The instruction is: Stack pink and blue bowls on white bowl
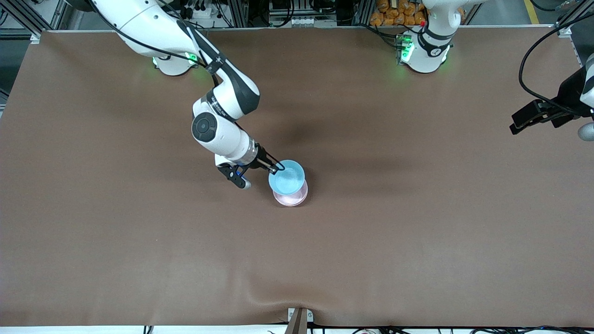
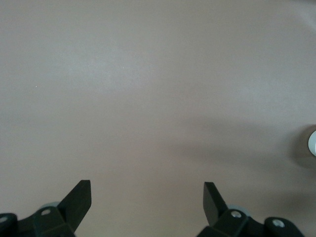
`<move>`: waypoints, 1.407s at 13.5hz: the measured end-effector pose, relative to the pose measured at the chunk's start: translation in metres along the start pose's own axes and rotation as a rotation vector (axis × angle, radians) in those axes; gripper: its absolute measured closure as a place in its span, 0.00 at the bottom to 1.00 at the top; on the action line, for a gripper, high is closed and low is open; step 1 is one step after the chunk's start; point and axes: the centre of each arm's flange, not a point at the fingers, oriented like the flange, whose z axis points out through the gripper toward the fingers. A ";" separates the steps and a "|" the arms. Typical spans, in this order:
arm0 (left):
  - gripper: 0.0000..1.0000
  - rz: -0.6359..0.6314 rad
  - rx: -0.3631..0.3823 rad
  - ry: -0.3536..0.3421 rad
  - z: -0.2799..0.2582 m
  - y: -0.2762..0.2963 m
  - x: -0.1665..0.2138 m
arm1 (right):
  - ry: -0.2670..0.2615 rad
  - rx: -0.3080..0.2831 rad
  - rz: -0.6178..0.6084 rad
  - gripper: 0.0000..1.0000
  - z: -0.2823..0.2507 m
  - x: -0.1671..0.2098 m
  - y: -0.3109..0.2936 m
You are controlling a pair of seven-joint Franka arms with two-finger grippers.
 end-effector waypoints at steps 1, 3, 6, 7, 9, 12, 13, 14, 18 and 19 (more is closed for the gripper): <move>0.00 0.000 0.000 0.000 0.000 0.000 0.000 | 0.003 0.003 0.005 0.98 0.000 0.003 -0.002; 0.00 0.003 -0.005 -0.002 0.000 0.002 0.000 | 0.021 -0.012 0.003 0.98 0.008 0.004 -0.003; 0.00 0.008 -0.015 -0.005 0.001 0.006 -0.001 | 0.058 -0.044 0.001 0.98 0.030 -0.008 -0.008; 0.00 0.008 -0.015 -0.006 0.001 0.006 -0.001 | 0.068 -0.049 0.002 0.98 0.036 -0.011 -0.010; 0.00 0.008 -0.014 -0.007 0.002 0.006 -0.001 | 0.078 -0.043 0.013 0.91 0.039 -0.007 -0.015; 0.00 0.008 -0.014 -0.010 0.003 0.006 -0.001 | 0.086 -0.035 0.023 0.59 0.024 0.005 -0.025; 0.00 0.008 -0.014 -0.010 0.003 0.006 -0.001 | 0.069 -0.057 0.020 0.47 0.016 0.004 -0.032; 0.00 0.008 -0.014 -0.011 0.004 0.006 -0.001 | 0.049 -0.083 0.020 0.36 0.002 0.004 -0.041; 0.00 0.008 -0.013 -0.013 0.005 0.006 -0.001 | -0.022 -0.160 0.009 0.00 -0.107 0.065 -0.059; 0.00 0.008 -0.014 -0.012 0.005 0.006 -0.001 | -0.037 -0.169 -0.050 0.00 -0.133 0.088 -0.052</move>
